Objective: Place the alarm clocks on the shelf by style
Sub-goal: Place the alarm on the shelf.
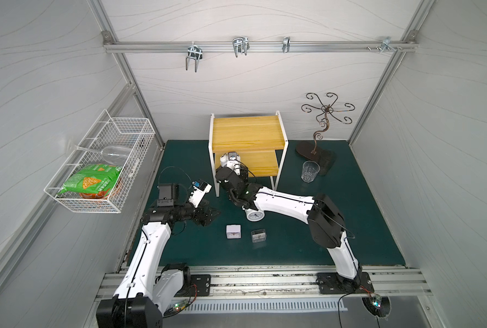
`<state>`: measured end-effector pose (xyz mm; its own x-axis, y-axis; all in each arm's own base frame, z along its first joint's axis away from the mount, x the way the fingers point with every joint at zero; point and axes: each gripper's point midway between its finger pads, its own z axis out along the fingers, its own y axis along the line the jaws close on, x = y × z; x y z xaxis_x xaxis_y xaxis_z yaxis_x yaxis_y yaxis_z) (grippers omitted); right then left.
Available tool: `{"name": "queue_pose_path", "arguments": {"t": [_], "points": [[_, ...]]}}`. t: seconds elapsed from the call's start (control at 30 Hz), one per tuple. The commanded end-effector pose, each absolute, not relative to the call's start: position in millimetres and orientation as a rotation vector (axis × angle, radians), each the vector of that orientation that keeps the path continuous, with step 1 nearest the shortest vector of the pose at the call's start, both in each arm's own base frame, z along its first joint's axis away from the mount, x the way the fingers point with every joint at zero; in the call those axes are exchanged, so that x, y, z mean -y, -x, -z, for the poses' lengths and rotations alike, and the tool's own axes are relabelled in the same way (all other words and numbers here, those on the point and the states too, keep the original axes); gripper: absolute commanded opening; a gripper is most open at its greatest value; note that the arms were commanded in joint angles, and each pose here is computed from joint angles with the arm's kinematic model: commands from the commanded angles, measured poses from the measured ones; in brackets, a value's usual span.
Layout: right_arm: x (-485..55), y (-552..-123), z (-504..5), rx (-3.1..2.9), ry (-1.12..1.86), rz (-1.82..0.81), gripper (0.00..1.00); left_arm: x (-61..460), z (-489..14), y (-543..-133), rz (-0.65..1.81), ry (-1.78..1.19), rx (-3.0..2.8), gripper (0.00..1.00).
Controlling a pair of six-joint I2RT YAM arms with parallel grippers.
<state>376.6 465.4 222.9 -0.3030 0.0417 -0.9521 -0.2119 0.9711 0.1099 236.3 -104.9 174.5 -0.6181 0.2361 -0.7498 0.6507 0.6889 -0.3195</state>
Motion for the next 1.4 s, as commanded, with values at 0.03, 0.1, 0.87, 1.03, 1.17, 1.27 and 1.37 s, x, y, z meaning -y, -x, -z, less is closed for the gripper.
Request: {"name": "queue_pose_path", "arguments": {"t": [0.03,0.1,0.87,1.03,1.17,1.27,1.37], "points": [[-461,-399,-235,-1.825,0.078,-0.245,0.72,106,-184,-237,0.770,-0.699,-2.161,0.86],[-461,-401,-233,-1.830,0.081,-0.243,0.72,107,-184,-237,0.772,-0.699,-2.160,0.86],[-456,-403,-232,-1.830,0.078,-0.215,0.83,107,-185,-236,0.779,-0.699,-2.160,0.86],[-454,-402,-233,-1.827,0.078,-0.212,0.88,107,-184,-235,0.777,-0.696,-2.162,0.86],[-454,-398,-235,-1.821,0.079,-0.212,0.91,107,-185,-235,0.773,-0.698,-2.159,0.86],[-454,-396,-237,-1.816,0.083,-0.209,0.95,107,-185,-235,0.774,-0.697,-2.159,0.86],[-455,-393,-238,-1.813,0.097,-0.201,0.99,107,-184,-235,0.772,-0.698,-2.157,0.86]]}}
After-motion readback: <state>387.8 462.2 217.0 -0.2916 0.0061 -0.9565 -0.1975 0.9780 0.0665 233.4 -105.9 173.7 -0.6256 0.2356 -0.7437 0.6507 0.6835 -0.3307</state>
